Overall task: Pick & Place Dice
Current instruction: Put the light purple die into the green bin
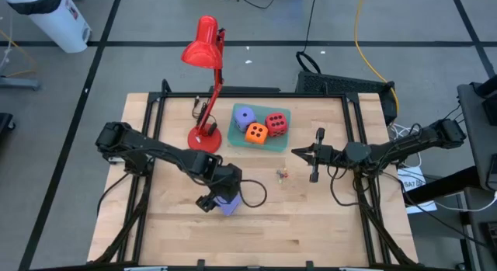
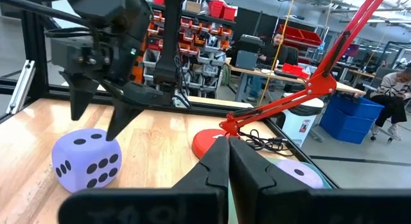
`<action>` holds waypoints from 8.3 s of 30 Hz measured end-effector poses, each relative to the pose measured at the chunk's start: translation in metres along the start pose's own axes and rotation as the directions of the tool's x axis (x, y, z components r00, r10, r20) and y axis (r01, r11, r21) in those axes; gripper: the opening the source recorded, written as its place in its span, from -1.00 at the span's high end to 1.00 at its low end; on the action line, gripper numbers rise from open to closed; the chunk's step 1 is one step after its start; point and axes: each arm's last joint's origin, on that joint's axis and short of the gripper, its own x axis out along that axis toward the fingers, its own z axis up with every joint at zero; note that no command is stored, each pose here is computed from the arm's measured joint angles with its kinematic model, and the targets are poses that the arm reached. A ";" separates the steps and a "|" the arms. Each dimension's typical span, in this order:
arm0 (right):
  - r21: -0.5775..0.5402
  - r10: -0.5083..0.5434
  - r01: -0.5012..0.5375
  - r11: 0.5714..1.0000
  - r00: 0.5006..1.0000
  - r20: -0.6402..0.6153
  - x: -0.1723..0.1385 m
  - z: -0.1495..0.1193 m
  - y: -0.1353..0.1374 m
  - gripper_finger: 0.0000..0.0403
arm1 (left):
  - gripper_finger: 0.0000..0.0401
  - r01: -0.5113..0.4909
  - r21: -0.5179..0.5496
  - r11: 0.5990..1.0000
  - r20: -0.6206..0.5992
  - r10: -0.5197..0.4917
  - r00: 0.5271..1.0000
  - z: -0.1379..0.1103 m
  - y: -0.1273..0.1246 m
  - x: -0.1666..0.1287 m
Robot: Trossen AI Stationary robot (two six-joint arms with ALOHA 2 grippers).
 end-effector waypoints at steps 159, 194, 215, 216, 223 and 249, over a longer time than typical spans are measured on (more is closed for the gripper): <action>-0.027 0.012 -0.015 1.000 0.993 -0.118 0.056 -0.016 -0.015 0.99 | -0.99 -0.532 -0.319 0.784 -0.177 0.502 0.847 -0.090 0.143 -0.036; -0.143 0.151 -0.167 0.976 0.982 -0.114 0.193 -0.070 -0.078 0.99 | -0.99 -0.484 -0.285 0.828 -0.028 0.497 0.867 -0.082 0.147 -0.037; -0.023 0.179 -0.189 0.982 0.959 -0.219 0.189 -0.081 -0.086 1.00 | -0.99 -0.489 -0.263 0.832 -0.011 0.504 0.864 -0.075 0.143 -0.036; -0.022 0.182 -0.191 0.981 0.959 -0.219 0.189 -0.081 -0.086 1.00 | -0.99 -0.490 -0.260 0.832 -0.008 0.506 0.863 -0.075 0.142 -0.037; -0.012 0.186 -0.193 0.981 0.956 -0.227 0.189 -0.082 -0.086 1.00 | -0.99 -0.502 -0.249 0.828 0.008 0.520 0.854 -0.070 0.138 -0.042; 0.013 0.186 -0.190 0.982 0.941 -0.284 0.187 -0.089 -0.086 1.00 | -0.99 -0.537 -0.264 0.801 0.009 0.559 0.829 -0.069 0.130 -0.059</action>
